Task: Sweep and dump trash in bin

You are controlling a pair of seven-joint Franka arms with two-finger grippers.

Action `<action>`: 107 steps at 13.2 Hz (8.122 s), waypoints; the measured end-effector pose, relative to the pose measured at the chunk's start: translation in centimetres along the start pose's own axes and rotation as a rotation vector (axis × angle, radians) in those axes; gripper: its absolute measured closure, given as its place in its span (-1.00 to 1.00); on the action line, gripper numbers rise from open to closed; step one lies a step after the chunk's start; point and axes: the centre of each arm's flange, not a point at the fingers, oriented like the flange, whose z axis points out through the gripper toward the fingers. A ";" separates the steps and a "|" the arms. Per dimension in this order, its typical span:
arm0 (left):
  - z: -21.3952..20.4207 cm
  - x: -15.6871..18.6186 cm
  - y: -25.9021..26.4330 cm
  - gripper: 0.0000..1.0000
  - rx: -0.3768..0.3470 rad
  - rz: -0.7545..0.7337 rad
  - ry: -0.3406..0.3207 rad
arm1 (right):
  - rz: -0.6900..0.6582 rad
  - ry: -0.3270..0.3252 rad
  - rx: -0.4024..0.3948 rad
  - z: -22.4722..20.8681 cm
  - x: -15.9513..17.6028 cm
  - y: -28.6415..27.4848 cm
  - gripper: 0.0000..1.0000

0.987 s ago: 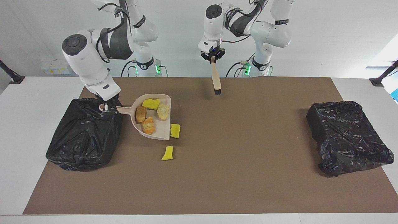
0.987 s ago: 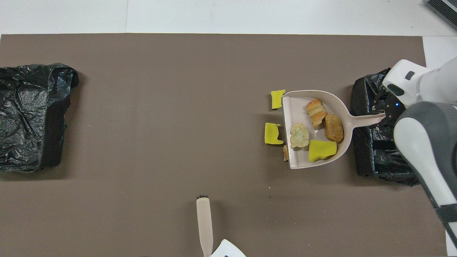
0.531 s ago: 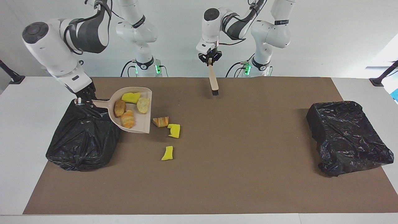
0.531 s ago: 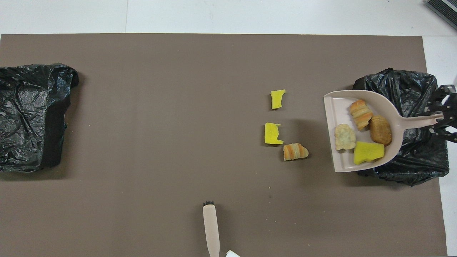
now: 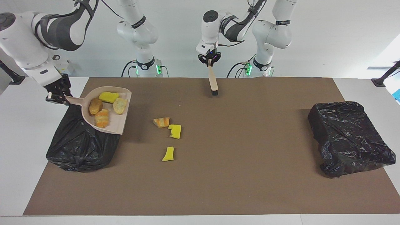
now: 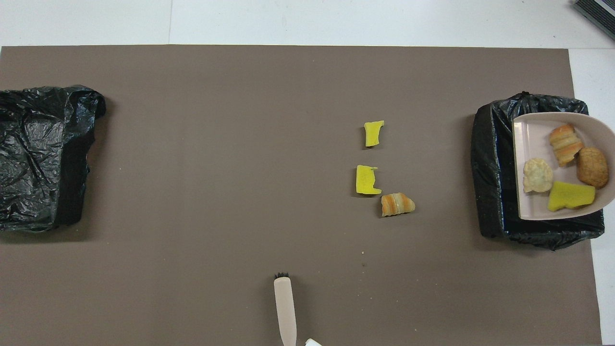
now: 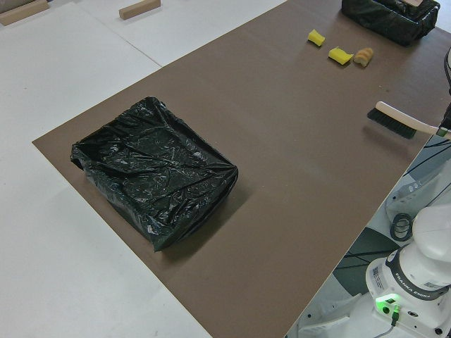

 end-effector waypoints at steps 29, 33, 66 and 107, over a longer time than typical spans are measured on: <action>0.7 1.2 0.0 0.44 -0.012 -0.031 -0.034 | 0.481 -0.076 0.089 -5.2 9.9 -2.0 0.34; 0.7 1.4 0.0 0.34 -0.013 -0.034 -0.034 | 0.780 0.031 0.161 -5.7 14.1 -2.7 0.34; -22.3 32.9 -23.0 -1.00 -0.016 0.206 0.088 | 1.448 0.183 0.127 2.1 68.3 -10.3 -0.50; -34.2 35.5 -32.9 -1.00 -0.068 0.229 0.162 | 1.387 0.016 0.313 5.5 66.2 -40.1 -0.07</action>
